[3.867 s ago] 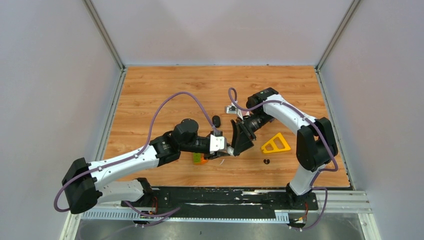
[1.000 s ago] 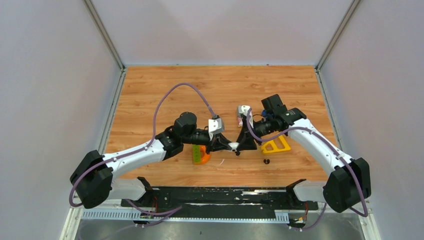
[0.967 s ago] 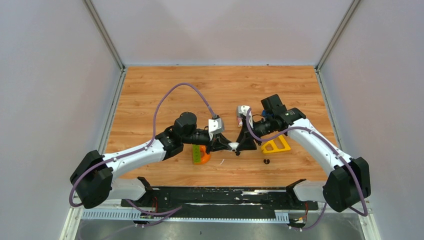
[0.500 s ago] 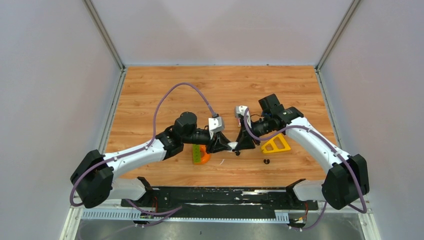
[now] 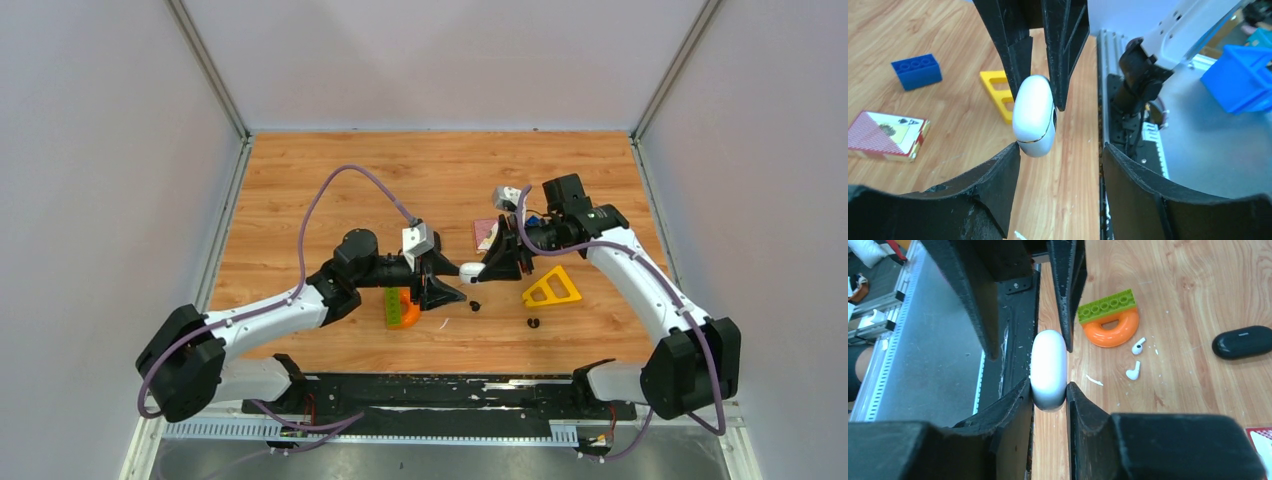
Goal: Insert the wireless bluetooth earbuds into the charging case
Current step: Pick up the charging case at the center of the board.
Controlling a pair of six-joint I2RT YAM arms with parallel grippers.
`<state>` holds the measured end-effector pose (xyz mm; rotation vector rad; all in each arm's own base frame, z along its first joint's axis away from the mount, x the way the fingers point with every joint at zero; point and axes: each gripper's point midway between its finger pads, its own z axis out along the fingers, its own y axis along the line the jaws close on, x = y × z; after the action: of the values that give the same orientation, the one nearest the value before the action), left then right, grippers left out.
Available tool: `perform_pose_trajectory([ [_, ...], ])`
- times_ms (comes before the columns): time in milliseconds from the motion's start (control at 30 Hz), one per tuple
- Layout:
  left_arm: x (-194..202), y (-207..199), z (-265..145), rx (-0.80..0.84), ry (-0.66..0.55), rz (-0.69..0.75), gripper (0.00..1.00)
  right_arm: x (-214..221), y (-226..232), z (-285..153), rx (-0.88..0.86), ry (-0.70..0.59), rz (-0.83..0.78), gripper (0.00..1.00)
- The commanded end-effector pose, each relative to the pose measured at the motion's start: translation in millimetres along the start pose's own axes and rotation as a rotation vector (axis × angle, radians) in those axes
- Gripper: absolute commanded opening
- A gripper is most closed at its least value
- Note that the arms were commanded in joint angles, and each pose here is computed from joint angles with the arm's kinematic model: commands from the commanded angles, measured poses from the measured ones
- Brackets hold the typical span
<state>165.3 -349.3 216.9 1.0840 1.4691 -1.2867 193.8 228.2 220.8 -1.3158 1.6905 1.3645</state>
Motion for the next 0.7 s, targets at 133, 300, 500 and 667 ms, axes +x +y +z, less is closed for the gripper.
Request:
perform_pose_trajectory([
  [133, -26.3, -26.3, 8.0, 0.197, -0.143, -0.075, 0.61, -26.7, 30.8, -5.7, -0.060, -0.099, -0.094, 0.00],
  [300, -28.4, -26.4, 9.7, 0.208, -0.171, -0.090, 0.56, -26.9, 32.3, -5.9, -0.056, -0.106, -0.096, 0.00],
  [500, -28.0, -27.2, 10.1, 0.217, -0.177, -0.093, 0.53, -24.0, 27.8, -3.7, -0.057, -0.107, -0.078, 0.00],
  [667, -26.9, -23.6, 12.0, 0.203, -0.177, -0.100, 0.50, -26.3, 24.4, -2.4, -0.060, -0.110, -0.063, 0.02],
])
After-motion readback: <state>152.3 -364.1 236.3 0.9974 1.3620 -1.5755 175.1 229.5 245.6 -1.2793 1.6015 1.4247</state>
